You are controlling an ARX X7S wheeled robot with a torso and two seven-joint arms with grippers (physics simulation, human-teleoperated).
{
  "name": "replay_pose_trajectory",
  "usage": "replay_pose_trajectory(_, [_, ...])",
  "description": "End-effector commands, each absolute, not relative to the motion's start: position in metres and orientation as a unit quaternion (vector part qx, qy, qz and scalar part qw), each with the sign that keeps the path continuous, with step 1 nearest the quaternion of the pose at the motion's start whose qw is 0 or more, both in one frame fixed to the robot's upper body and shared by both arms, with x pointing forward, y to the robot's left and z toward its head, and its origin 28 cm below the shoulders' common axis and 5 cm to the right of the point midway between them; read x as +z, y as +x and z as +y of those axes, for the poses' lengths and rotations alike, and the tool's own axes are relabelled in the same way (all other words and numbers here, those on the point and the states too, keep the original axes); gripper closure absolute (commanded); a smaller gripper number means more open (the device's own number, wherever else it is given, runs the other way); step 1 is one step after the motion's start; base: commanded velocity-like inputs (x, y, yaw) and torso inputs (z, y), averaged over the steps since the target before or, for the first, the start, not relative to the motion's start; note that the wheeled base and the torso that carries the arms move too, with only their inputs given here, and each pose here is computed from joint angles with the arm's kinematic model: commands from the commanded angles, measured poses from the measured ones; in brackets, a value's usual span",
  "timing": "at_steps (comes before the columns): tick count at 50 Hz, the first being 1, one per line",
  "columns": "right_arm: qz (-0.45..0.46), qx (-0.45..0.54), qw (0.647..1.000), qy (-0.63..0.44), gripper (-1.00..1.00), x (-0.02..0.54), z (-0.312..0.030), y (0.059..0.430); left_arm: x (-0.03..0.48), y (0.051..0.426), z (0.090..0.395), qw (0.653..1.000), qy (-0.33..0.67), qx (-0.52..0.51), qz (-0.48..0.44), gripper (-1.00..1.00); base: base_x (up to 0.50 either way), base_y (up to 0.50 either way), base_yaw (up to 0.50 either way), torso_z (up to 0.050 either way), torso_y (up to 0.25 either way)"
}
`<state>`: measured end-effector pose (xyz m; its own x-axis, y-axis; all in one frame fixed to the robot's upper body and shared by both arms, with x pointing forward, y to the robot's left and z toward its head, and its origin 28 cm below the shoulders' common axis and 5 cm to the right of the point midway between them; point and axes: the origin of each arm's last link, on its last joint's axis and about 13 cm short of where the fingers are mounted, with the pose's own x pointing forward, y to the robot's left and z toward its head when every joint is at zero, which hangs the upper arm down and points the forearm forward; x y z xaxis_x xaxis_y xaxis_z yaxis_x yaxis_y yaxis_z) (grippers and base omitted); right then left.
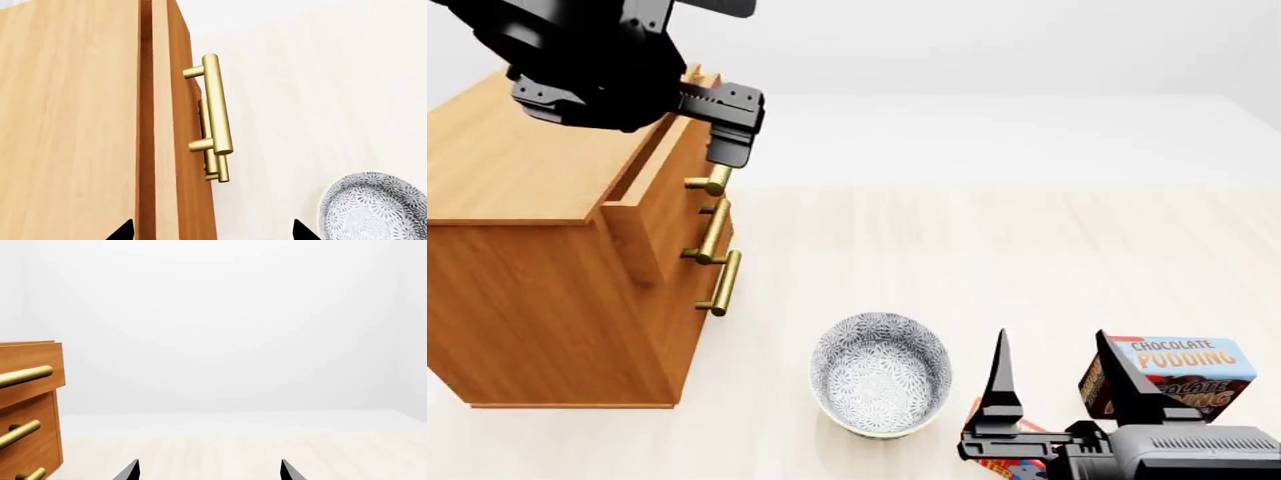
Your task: Put the butter at the back in the top drawer of the cabinet and close it.
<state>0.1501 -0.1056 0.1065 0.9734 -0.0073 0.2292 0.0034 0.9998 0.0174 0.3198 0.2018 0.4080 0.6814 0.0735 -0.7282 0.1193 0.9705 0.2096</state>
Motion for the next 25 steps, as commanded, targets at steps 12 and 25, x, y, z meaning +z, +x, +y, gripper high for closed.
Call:
replay_pose_trajectory(12, [-0.115,0.001,0.993,0.006,-1.0,0.107,-0.105,0.149,0.394,0.335,0.201,0.896,0.115,0.002,0.428,-1.0,0.0,0.0,0.0,0.0,0.0])
replay_pose_trajectory(25, [-0.116,0.001,0.993,0.006,-1.0,0.107,-0.105,0.149,0.386,0.342,0.2,0.891,0.115,0.011,0.438,-1.0,0.0,0.0,0.0,0.0,0.0])
